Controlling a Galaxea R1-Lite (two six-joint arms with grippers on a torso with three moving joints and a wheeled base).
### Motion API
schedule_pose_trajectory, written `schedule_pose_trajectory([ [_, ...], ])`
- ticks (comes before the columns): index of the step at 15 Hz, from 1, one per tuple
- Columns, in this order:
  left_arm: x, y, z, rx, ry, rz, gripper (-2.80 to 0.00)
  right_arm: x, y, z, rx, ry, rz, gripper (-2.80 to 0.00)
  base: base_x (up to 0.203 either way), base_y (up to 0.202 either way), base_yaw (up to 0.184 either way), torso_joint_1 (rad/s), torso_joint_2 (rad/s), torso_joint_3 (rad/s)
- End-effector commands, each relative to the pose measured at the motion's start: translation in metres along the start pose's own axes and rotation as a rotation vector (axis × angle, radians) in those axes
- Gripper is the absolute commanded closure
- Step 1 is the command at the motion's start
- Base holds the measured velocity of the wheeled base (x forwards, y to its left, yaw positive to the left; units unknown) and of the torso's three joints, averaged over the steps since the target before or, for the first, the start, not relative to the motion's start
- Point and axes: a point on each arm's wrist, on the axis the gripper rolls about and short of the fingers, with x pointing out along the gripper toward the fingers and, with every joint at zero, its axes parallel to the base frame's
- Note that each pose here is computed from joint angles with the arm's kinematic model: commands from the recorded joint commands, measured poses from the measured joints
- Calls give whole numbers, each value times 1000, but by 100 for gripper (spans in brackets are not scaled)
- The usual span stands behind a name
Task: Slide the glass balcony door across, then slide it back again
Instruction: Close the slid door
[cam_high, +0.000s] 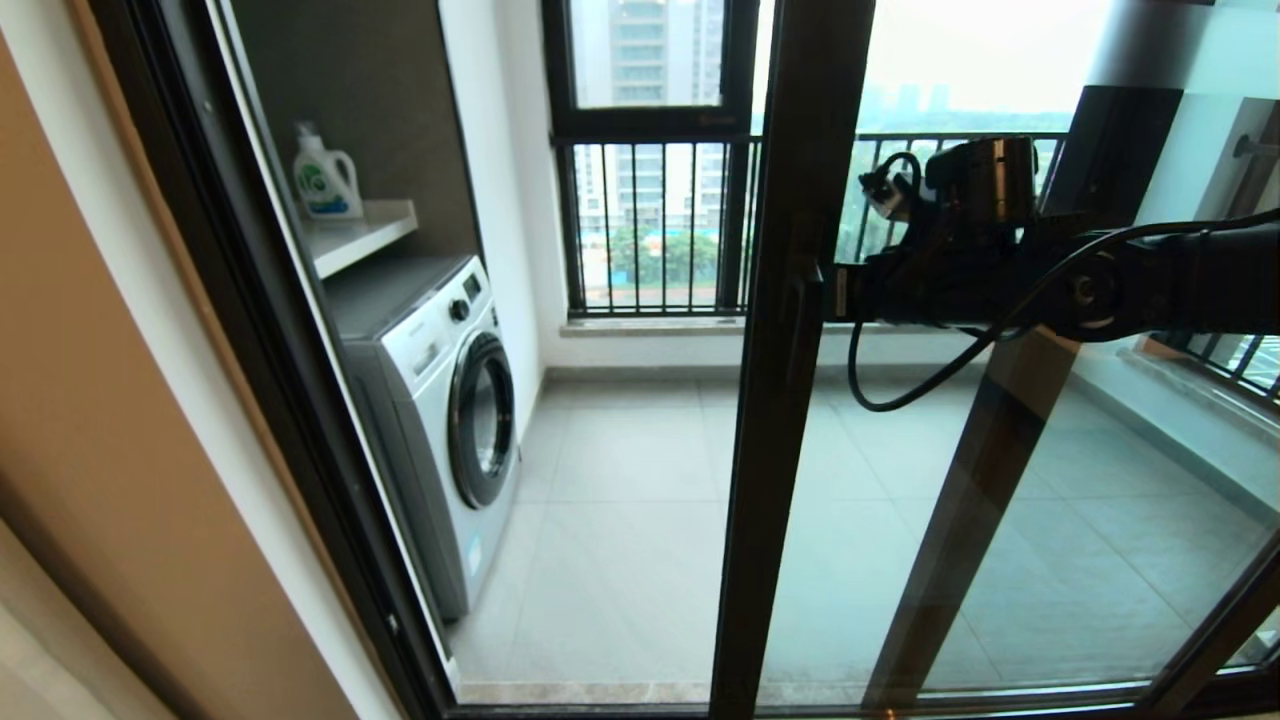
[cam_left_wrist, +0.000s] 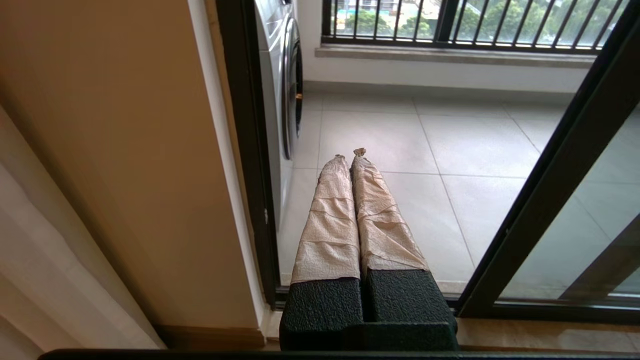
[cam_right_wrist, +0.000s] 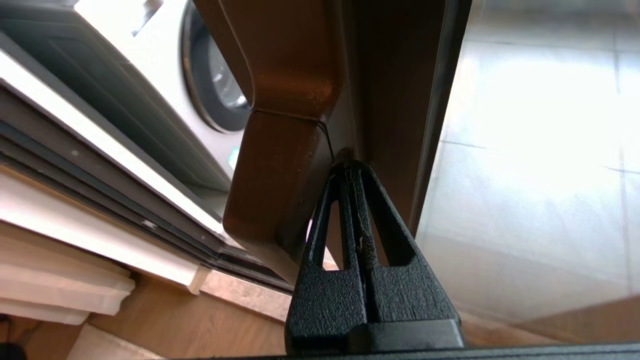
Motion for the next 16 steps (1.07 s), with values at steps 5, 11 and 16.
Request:
schedule_pose_trajectory([
  [5, 0, 0, 0, -1, 0, 1, 0, 17, 37, -11, 7, 16, 67, 0, 0, 0, 0, 0, 0, 0],
  [11, 0, 0, 0, -1, 0, 2, 0, 15, 41, -8, 10, 4, 59, 0, 0, 0, 0, 0, 0, 0],
  [16, 0, 0, 0, -1, 0, 0, 0, 19, 56, -12, -3, 0, 92, 0, 0, 0, 0, 0, 0, 0],
])
